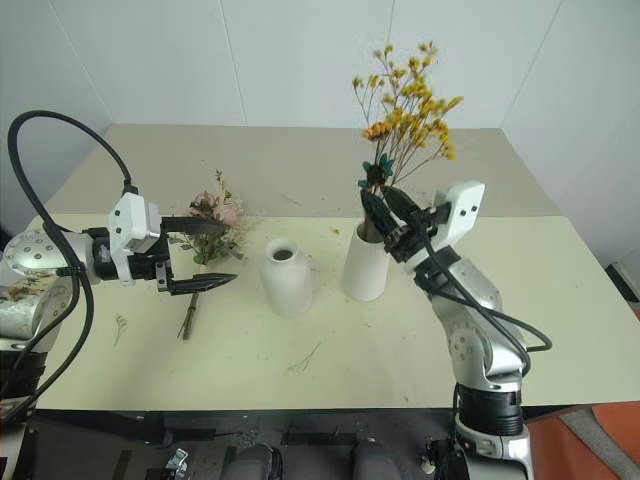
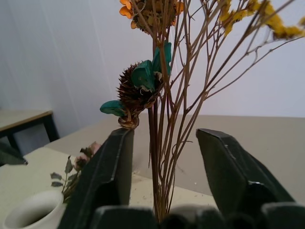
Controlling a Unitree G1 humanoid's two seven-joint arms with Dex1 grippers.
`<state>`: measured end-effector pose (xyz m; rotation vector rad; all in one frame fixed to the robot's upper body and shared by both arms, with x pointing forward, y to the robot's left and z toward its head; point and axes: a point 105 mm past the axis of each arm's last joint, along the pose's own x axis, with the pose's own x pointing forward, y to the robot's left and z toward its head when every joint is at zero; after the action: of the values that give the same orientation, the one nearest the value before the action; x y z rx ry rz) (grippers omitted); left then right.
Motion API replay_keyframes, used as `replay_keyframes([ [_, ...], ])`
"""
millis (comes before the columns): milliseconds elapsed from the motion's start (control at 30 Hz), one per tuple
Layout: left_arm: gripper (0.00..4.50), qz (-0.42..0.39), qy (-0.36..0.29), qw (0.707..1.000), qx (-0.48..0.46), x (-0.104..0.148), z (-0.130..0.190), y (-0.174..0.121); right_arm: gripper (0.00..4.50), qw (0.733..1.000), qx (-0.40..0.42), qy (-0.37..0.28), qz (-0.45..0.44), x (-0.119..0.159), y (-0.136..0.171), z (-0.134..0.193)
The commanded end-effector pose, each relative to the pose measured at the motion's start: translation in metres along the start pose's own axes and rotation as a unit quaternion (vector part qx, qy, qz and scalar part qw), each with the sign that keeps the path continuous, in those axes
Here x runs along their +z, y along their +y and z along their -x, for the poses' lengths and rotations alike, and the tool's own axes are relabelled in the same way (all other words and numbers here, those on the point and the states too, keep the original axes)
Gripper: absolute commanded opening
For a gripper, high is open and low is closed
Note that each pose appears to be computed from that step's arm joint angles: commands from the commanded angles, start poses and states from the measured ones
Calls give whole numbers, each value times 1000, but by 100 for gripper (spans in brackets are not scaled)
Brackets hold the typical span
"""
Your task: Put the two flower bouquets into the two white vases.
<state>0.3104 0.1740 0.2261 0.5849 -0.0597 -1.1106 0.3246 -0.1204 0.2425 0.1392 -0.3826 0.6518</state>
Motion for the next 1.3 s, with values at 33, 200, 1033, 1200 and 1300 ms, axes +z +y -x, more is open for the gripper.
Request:
replay_keyframes([
  [33, 450, -25, -16, 999, 26, 13, 6, 8, 396, 999, 25, -21, 34, 16, 11, 4],
  [200, 450, -9, -7, 997, 77, 8, 11, 17, 447, 993, 14, 56, 100, -2, 8, 15],
  [1033, 450, 299, 333, 839, 309, -84, 10, 37, 447, 900, 262, 277, 210, 25, 27, 81],
  [1200, 450, 343, 327, 823, 314, -94, 5, 49, 447, 902, 247, 279, 219, 24, 26, 81],
  [1300, 393, 364, 318, 822, 302, -96, -1, 51, 450, 901, 240, 282, 225, 24, 27, 84],
])
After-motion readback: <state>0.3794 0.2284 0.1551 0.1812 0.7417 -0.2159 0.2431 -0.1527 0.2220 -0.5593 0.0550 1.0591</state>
